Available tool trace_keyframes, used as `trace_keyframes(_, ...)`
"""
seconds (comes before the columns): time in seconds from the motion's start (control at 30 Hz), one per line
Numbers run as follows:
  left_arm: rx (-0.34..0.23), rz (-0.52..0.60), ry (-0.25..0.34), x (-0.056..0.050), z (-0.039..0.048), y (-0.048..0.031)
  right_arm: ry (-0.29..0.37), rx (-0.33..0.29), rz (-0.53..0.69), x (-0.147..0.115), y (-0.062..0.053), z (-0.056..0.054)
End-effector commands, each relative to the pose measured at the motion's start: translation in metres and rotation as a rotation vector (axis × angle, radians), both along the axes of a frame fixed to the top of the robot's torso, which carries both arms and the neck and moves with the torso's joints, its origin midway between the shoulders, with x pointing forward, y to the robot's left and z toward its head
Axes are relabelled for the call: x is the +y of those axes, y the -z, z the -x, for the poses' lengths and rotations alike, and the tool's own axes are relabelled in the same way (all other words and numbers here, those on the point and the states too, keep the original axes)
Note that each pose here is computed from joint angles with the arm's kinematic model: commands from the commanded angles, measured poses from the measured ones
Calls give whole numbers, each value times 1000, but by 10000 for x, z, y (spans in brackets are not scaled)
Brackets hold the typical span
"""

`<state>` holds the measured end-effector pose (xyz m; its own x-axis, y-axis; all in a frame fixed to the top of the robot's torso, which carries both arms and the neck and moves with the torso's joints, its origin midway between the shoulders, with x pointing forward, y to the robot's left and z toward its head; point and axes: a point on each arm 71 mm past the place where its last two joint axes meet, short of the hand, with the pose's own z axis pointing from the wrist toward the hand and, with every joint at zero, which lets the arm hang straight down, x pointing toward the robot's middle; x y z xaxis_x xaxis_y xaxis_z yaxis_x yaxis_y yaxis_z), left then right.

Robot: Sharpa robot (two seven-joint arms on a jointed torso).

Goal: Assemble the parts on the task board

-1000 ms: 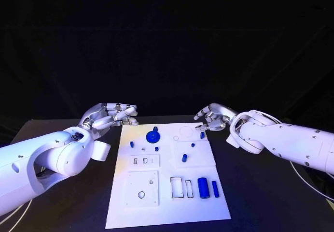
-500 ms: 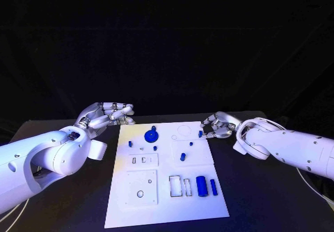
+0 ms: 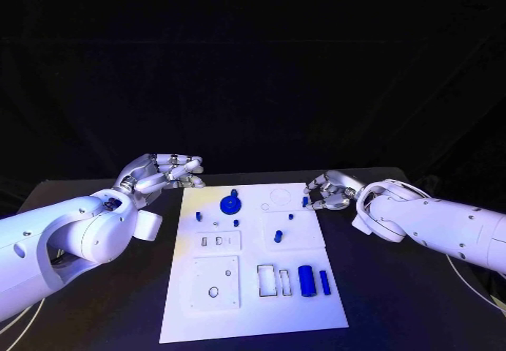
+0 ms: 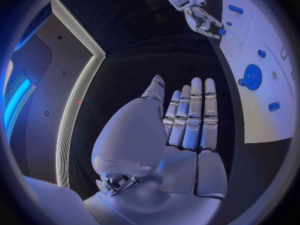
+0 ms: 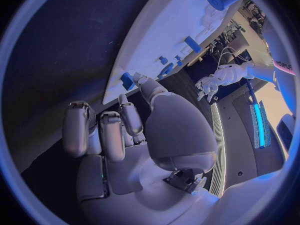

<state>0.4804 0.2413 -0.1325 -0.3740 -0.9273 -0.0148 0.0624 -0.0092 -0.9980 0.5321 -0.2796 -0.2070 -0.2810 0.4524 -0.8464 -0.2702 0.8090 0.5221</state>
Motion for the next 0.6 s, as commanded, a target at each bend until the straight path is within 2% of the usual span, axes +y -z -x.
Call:
trace_keyframes(0.03, -2, 8, 23, -27, 9, -9, 1, -5, 17, 10, 9, -4)
trace_keyframes(0.6, 3, 6, 24, -32, 5, 10, 3, 1, 32, 70, 26, -27)
